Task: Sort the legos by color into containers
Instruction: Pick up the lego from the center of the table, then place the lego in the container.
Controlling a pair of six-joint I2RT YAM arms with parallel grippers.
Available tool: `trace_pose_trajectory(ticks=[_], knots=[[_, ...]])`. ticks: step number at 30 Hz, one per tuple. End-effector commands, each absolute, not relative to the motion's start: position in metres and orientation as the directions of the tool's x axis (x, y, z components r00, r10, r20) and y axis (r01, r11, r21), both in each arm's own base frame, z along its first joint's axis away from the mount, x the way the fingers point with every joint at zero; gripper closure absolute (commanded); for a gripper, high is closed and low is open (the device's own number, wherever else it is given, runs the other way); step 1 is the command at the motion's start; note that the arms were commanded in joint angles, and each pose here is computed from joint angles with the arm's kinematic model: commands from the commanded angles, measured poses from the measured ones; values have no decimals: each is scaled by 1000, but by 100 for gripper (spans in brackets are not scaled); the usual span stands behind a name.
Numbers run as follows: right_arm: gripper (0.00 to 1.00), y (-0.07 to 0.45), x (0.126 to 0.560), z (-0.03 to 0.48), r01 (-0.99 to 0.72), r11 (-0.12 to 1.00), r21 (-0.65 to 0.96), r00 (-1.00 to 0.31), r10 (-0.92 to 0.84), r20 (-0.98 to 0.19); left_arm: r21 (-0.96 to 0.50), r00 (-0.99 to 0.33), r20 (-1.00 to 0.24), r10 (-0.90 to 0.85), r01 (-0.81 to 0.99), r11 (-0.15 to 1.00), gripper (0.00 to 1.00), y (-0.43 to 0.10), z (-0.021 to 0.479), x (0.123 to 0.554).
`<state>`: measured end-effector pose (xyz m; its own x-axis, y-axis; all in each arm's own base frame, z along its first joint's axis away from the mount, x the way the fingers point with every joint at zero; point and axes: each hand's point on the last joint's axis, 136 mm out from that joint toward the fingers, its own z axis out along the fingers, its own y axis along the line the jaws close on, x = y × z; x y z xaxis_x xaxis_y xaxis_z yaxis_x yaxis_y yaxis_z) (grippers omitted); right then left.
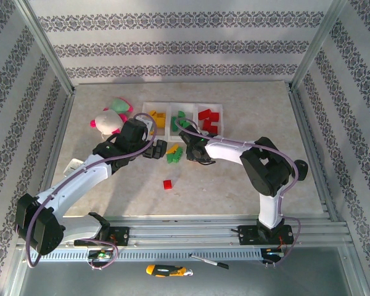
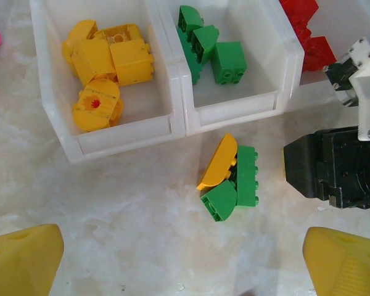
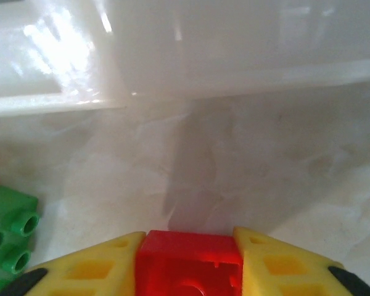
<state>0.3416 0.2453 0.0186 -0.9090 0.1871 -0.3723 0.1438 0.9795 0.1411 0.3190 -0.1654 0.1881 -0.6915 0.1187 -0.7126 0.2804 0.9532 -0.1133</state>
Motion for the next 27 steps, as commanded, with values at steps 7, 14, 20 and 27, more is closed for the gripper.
trace_pose_trajectory(ticks=[7, 14, 20, 27], knots=[[74, 226, 338, 74, 137, 979, 152, -859, 193, -474, -142, -582, -798, 157, 434, 890, 1, -184, 196, 311], [73, 212, 363, 128, 82, 982, 171, -786, 169, -594, -93, -459, -860, 225, 573, 814, 1, -215, 184, 293], [73, 204, 414, 128, 33, 991, 133, -775, 109, -623, -120, -464, -863, 200, 572, 811, 1, -227, 172, 288], [70, 209, 459, 105, -7, 996, 84, -793, 46, -608, -107, -495, -838, 232, 564, 819, 1, -227, 150, 277]])
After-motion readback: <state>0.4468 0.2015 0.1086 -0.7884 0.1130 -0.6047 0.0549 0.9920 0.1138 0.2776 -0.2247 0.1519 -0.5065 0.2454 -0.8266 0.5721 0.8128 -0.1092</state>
